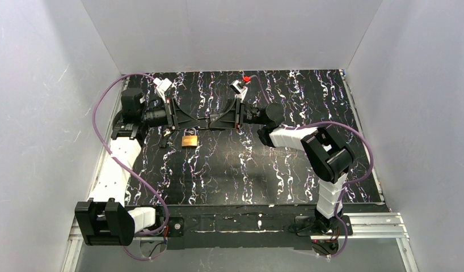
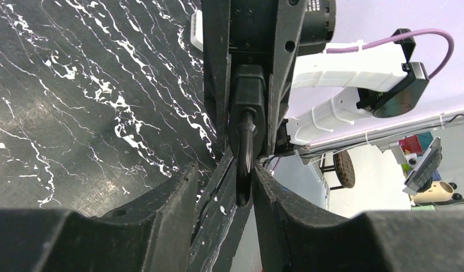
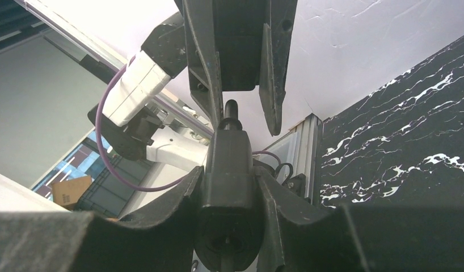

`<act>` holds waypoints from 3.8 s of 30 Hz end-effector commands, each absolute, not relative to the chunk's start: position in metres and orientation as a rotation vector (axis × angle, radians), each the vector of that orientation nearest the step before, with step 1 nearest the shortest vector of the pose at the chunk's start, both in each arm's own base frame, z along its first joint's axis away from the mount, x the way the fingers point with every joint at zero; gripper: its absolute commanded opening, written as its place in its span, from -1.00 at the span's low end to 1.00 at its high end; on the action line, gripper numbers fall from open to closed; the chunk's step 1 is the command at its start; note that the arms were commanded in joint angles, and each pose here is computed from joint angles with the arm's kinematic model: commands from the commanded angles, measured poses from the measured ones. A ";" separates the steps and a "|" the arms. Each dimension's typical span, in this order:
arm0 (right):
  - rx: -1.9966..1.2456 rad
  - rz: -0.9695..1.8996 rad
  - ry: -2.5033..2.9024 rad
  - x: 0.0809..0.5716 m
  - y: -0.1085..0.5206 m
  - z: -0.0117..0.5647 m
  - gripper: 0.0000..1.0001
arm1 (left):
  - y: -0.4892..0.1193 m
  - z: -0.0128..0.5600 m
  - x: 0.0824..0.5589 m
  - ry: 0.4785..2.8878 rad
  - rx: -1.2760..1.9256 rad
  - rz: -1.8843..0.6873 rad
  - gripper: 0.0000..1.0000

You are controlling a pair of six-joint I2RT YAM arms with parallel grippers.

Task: Lock with the key
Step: Lock the lock.

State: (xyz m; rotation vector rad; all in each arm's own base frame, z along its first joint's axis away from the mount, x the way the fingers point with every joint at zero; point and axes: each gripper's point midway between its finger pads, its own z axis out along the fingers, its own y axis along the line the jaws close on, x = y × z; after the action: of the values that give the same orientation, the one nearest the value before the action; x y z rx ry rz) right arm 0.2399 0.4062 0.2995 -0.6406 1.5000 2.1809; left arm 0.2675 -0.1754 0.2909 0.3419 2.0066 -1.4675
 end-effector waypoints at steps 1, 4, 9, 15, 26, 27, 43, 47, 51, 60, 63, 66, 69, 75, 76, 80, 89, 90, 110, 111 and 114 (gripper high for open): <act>-0.758 2.153 1.216 0.219 0.387 0.357 -0.97 | -0.176 0.307 0.252 1.913 0.420 -1.510 -0.23; -0.763 2.161 1.211 0.217 0.386 0.357 -0.97 | -0.177 0.310 0.252 1.891 0.430 -1.525 -0.30; -0.764 2.165 1.201 0.216 0.385 0.358 -0.97 | -0.177 0.308 0.252 1.899 0.418 -1.535 -0.51; -0.753 2.169 1.195 0.216 0.384 0.359 -0.97 | -0.178 0.304 0.248 1.908 0.413 -1.554 -0.51; -0.737 2.185 1.221 0.217 0.385 0.351 -0.97 | -0.178 0.301 0.250 1.908 0.375 -1.569 -1.00; -0.739 2.188 1.227 0.215 0.386 0.350 -0.97 | -0.178 0.302 0.251 1.908 0.374 -1.569 -1.00; -0.795 2.201 1.283 0.196 0.409 0.338 -0.97 | -0.207 0.291 0.259 1.949 0.425 -1.538 -1.00; -0.817 2.209 1.282 0.189 0.415 0.338 -0.97 | -0.217 0.285 0.259 1.968 0.448 -1.548 -1.00; -0.838 2.204 1.312 0.179 0.423 0.331 -0.97 | -0.228 0.287 0.263 1.966 0.478 -1.555 -1.00; -0.819 2.234 1.341 0.180 0.429 0.320 -0.97 | -0.245 0.285 0.264 1.963 0.540 -1.567 -1.00; -0.819 2.238 1.345 0.180 0.430 0.318 -0.97 | -0.251 0.279 0.259 1.981 0.554 -1.589 -1.00; -0.833 2.253 1.345 0.175 0.433 0.316 -0.97 | -0.256 0.278 0.258 1.989 0.566 -1.608 -1.00; -0.834 2.265 1.338 0.173 0.435 0.316 -0.97 | -0.262 0.277 0.258 1.993 0.584 -1.623 -1.00; -0.836 2.280 1.326 0.172 0.436 0.316 -0.97 | -0.273 0.276 0.252 1.994 0.631 -1.656 -1.00; -0.837 2.283 1.322 0.171 0.437 0.317 -0.97 | -0.275 0.276 0.251 1.993 0.638 -1.661 -1.00; -0.837 2.304 1.316 0.170 0.438 0.317 -0.97 | -0.278 0.277 0.247 1.990 0.661 -1.678 -1.00; -0.847 2.320 1.292 0.166 0.442 0.322 -0.97 | -0.284 0.275 0.240 1.994 0.686 -1.703 -1.00; -0.848 2.319 1.289 0.166 0.442 0.323 -0.97 | -0.285 0.274 0.239 1.997 0.685 -1.704 -1.00; -0.885 2.335 1.274 0.163 0.444 0.326 -0.97 | -0.295 0.267 0.229 2.006 0.743 -1.743 -1.00; -0.881 2.329 1.277 0.166 0.442 0.325 -0.97 | -0.293 0.268 0.230 2.004 0.735 -1.734 -1.00; -0.854 2.295 1.293 0.181 0.429 0.322 -0.97 | -0.276 0.273 0.243 1.991 0.676 -1.683 -1.00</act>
State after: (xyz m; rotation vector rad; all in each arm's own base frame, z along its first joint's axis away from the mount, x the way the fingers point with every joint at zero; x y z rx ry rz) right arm 0.2755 0.3997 0.2651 -0.4631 1.5827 2.1833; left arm 0.3039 -0.2195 0.2610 0.3566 2.0456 -1.4770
